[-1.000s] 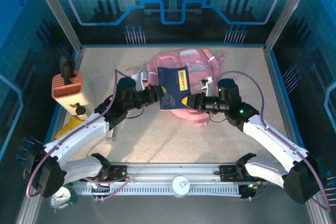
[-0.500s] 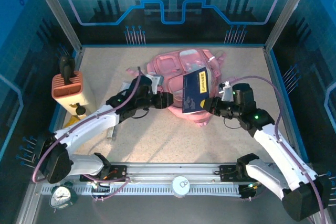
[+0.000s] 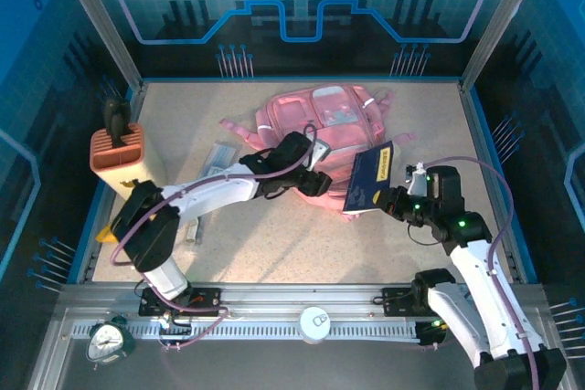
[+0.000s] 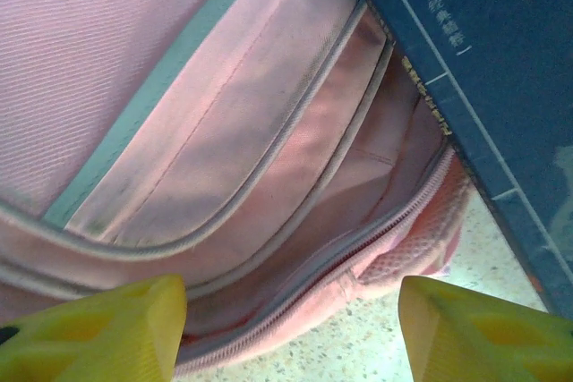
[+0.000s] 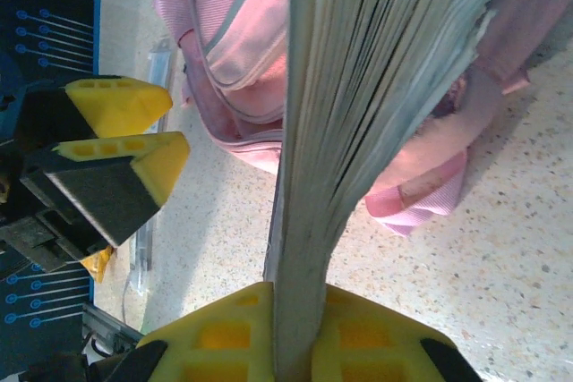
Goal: Pack the student bag
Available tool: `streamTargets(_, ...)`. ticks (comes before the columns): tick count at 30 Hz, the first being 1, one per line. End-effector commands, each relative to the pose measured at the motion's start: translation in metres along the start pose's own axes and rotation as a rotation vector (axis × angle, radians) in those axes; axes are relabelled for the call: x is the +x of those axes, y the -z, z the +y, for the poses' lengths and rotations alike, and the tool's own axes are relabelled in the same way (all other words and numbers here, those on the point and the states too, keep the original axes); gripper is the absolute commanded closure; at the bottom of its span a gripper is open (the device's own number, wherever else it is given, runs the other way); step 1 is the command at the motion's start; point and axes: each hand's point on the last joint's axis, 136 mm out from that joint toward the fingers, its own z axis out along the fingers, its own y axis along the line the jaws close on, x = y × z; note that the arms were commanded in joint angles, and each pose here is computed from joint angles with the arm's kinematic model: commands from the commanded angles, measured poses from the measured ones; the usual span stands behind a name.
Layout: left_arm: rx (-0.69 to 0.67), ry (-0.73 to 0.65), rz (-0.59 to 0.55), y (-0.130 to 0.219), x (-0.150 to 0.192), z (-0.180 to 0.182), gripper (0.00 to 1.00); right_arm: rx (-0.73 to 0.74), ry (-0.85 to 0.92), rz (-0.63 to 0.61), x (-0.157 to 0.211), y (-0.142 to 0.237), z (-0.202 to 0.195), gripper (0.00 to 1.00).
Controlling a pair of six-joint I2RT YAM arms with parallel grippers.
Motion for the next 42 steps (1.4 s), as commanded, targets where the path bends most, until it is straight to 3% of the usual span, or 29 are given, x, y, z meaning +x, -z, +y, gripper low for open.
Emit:
streamTargets(1, -0.05, -0.121, 0.021, -0.014, -0.007, -0.001, 0.34, -0.031, 0.004, 0.006, 0.001, 0.003, 0.001, 1.0)
streamTargets(13, -0.166, -0.242, 0.105, -0.069, -0.004, 0.013, 0.26, -0.014, -0.057, -0.015, -0.006, 0.003, -0.016, 1.0)
streamTargets(22, -0.211, -0.28, 0.092, -0.083, -0.011, 0.019, 0.3, -0.005, -0.085, -0.045, -0.014, 0.008, -0.024, 1.0)
streamTargets(32, -0.28, -0.353, 0.075, -0.09, -0.021, 0.03, 0.5, -0.007, -0.093, -0.063, -0.018, 0.012, -0.025, 1.0)
streamTargets(42, -0.343, -0.421, 0.019, -0.082, -0.044, 0.037, 0.79, -0.008, -0.097, -0.078, -0.021, 0.019, -0.024, 1.0)
